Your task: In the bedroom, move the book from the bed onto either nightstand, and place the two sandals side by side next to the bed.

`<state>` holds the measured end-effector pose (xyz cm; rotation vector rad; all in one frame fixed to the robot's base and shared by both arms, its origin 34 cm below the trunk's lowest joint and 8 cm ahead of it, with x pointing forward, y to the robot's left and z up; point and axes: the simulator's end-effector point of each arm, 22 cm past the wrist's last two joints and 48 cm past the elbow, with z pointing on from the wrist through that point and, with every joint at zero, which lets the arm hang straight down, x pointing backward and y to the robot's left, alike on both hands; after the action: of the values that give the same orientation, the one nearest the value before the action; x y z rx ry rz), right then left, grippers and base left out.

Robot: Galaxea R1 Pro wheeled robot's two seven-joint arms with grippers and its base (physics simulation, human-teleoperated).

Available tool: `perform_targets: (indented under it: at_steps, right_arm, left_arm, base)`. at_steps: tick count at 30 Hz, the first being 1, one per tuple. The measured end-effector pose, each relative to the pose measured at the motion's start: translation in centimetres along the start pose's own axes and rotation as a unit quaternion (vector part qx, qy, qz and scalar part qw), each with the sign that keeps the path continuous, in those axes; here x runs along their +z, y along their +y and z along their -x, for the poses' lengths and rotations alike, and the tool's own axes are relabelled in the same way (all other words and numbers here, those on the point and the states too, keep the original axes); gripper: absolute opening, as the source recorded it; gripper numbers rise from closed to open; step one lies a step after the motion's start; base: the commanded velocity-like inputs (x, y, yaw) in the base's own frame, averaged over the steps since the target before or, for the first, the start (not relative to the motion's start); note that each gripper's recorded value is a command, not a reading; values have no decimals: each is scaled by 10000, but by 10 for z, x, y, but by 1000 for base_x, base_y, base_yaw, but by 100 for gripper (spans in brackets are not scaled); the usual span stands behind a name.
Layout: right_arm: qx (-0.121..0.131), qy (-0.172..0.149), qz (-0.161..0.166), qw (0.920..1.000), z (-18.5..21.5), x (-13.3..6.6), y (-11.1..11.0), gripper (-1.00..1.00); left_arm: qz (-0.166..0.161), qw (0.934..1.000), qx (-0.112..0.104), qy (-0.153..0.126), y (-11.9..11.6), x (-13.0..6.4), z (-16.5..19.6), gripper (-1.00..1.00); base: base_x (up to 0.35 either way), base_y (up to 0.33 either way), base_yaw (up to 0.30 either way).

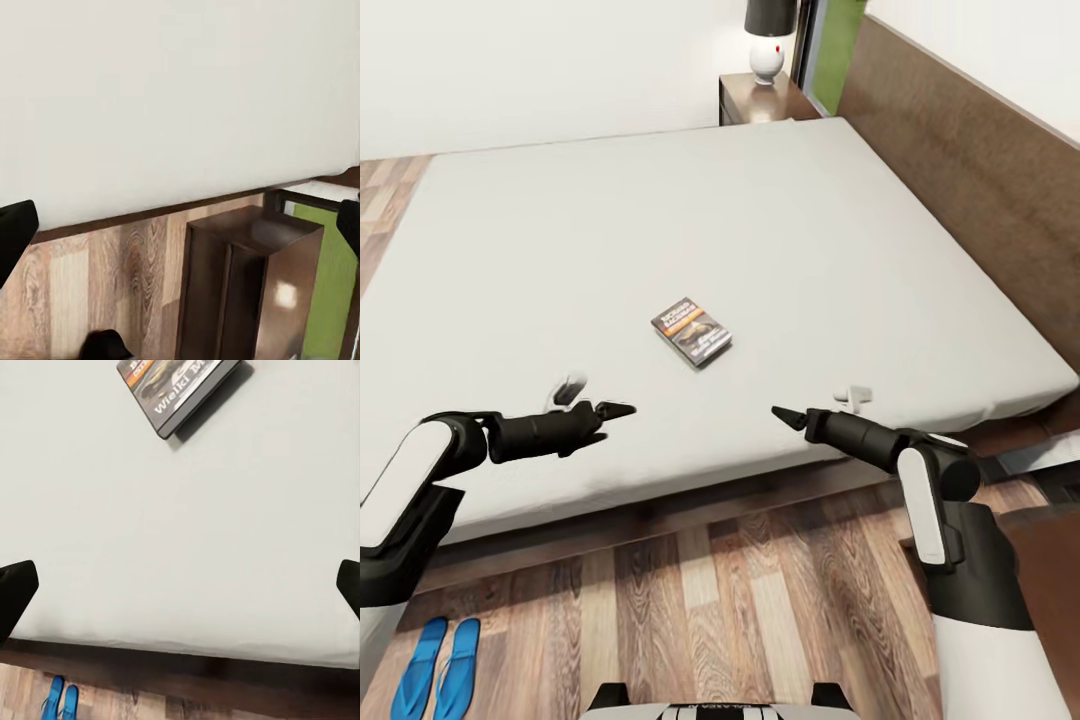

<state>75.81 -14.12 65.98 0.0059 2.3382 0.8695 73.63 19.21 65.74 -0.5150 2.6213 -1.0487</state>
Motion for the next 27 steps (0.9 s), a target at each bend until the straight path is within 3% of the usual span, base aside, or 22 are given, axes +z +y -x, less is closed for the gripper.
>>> perform_targets:
  at_steps: [3,20,24,27]
  right_arm:
    - [-51,16,-34,10000,0,1,3,100]
    - [-263,-307,-36,9992,22,-7,12,100]
    - [-299,-358,-34,9989,26,-9,14,100]
    - [-321,-392,-34,9987,28,-11,15,100]
  left_arm:
    - [229,9997,68,-30,12,2,-6,100]
    - [392,9990,166,-137,13,-6,-4,100]
    - [608,9973,287,-279,19,-10,9,100]
    - [824,9936,516,-567,15,-20,40,100]
  base:
    - [294,0,0]
    - [322,0,0]
    - [304,0,0]
    - [187,0,0]
